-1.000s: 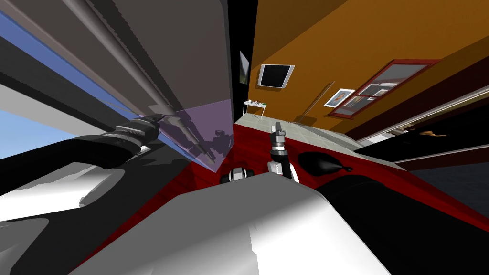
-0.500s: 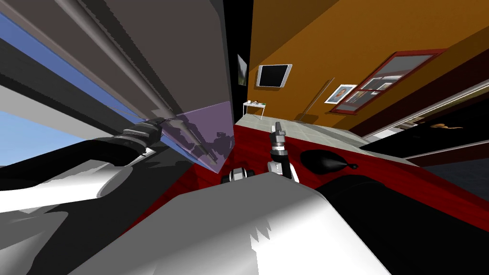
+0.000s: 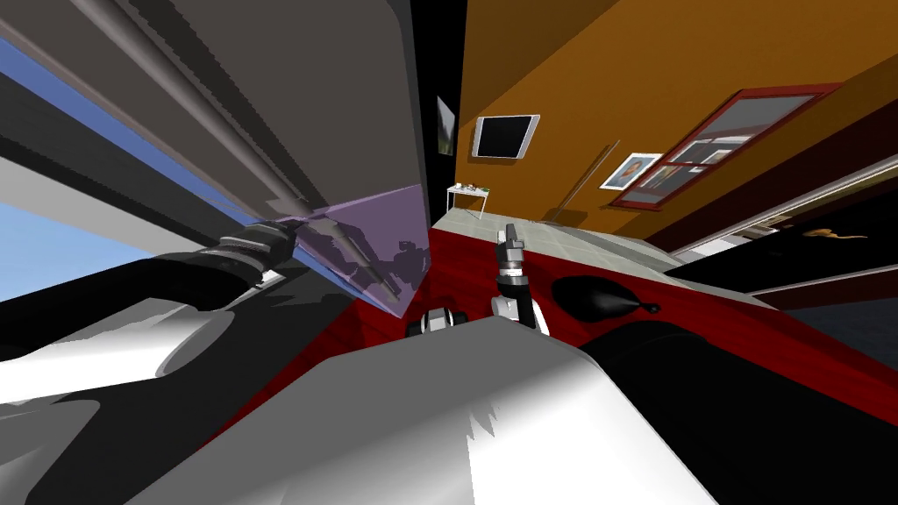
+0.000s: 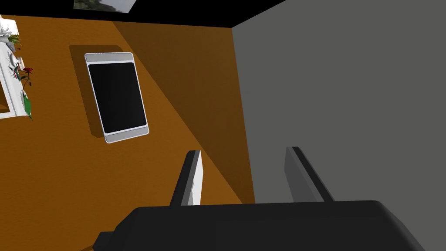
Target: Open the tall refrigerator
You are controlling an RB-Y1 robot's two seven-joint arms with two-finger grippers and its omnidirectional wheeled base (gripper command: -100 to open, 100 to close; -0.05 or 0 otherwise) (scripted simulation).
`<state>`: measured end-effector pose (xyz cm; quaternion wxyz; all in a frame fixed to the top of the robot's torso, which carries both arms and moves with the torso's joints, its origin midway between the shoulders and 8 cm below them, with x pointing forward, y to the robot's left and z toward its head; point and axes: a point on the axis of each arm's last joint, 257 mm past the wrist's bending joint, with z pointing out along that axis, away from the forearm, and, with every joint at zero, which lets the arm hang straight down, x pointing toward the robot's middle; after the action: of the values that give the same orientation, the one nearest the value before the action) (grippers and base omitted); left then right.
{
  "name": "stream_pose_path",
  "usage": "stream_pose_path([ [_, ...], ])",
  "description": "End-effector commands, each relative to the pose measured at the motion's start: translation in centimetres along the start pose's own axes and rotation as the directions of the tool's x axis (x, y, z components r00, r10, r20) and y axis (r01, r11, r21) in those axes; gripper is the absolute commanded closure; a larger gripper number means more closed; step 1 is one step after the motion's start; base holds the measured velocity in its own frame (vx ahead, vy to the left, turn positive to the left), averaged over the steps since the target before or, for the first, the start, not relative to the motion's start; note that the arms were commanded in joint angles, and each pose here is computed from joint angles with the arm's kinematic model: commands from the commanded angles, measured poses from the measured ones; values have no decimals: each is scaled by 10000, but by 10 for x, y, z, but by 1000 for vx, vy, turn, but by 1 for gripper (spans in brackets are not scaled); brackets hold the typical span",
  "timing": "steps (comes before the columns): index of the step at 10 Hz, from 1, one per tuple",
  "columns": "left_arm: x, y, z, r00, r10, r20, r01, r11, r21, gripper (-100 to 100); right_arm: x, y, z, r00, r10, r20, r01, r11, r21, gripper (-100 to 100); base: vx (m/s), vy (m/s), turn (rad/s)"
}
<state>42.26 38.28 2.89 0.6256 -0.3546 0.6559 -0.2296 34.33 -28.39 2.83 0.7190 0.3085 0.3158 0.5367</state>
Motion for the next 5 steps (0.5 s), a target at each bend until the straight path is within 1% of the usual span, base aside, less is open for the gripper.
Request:
stream_pose_path([
  [1, -13, 15, -3, 9988, -133, 470, 154, 9989, -436, 100, 0, 0, 0, 10000, 2, 1, -2, 10000, 1, 0, 39, -298, 81],
  [2, -13, 15, -3, 9988, -133, 470, 154, 9989, -436, 100, 0, 0, 0, 10000, 5, 3, -5, 10000, 1, 0, 25, -263, 83],
  [3, -20, 22, -5, 9973, -192, 714, 238, 9976, -645, 100, 0, 0, 0, 10000, 4, 2, -4, 10000, -1, 0, -24, -271, 36],
  [5, -34, 36, -10, 9921, -294, 1219, 423, 9936, -1044, 100, 0, 0, 0, 10000, 7, 3, -7, 10000, -1, 0, -19, -391, 51],
])
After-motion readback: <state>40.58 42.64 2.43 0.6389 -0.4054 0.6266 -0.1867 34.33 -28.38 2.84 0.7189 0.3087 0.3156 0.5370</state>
